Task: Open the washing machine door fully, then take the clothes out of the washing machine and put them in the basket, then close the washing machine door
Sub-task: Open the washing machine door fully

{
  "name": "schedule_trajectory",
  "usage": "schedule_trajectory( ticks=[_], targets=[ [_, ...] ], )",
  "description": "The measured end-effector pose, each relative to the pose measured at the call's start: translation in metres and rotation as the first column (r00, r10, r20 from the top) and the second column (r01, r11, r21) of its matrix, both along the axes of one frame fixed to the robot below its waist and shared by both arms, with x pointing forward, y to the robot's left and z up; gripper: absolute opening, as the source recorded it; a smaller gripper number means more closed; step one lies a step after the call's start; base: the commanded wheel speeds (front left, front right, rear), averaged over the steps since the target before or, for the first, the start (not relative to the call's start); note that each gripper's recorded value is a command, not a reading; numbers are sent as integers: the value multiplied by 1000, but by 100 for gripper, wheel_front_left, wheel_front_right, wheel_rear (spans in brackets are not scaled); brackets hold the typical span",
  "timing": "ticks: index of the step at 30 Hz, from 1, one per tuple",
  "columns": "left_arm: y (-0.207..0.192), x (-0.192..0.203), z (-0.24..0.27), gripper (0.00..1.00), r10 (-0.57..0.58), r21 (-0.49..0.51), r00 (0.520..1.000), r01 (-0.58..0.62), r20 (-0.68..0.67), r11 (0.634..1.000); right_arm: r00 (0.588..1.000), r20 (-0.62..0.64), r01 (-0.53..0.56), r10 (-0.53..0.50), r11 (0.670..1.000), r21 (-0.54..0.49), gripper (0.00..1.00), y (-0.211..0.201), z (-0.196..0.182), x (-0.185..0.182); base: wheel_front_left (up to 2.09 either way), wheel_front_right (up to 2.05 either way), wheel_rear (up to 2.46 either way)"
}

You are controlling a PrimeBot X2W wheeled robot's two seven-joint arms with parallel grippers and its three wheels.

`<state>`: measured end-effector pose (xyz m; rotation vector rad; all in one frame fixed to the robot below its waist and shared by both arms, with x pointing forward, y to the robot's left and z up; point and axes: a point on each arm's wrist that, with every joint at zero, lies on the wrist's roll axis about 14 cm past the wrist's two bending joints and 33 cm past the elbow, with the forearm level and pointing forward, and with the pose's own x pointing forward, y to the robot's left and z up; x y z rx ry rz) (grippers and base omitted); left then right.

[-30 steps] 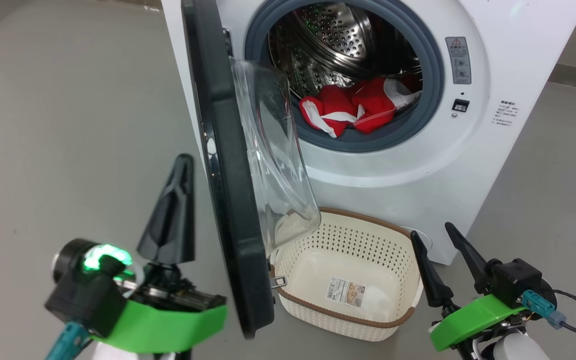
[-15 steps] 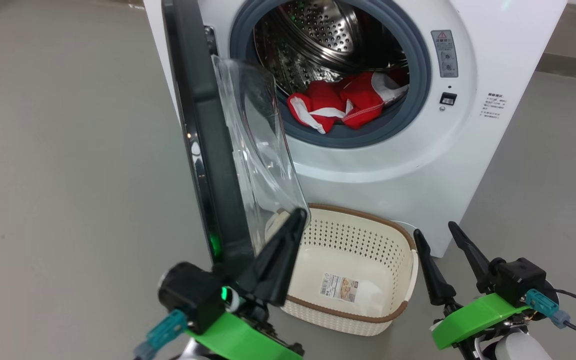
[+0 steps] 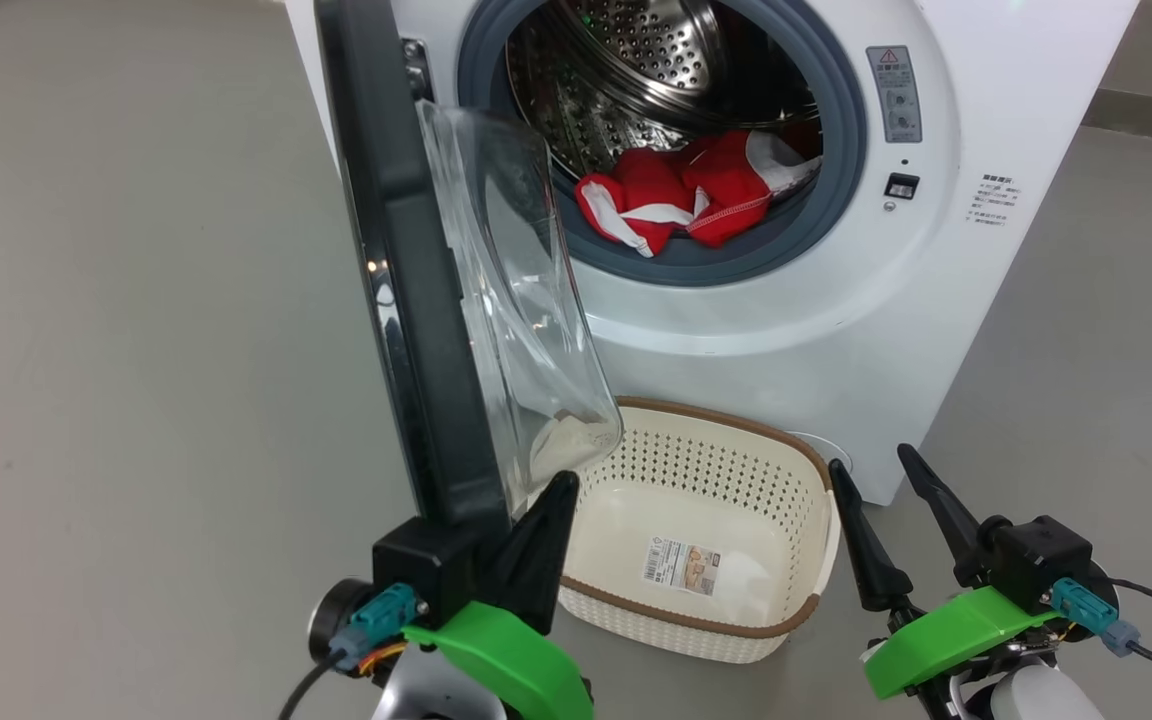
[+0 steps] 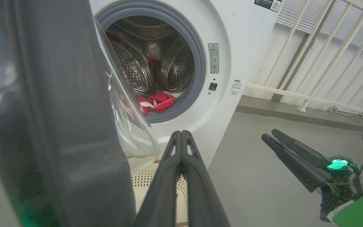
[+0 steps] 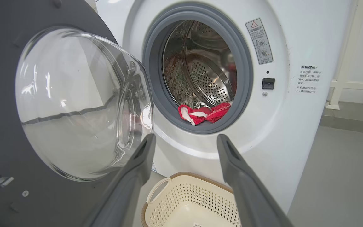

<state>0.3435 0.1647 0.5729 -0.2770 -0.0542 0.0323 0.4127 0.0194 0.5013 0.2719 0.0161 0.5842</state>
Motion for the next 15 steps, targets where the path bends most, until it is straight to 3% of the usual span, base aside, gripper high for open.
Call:
schedule_trajectory(
  ticks=[15],
  targets=[
    [41, -14, -10, 0, 144, 41, 988, -142, -52, 989, 998, -15, -68, 68, 998, -6, 100, 25, -6, -3, 0, 0, 0]
  ],
)
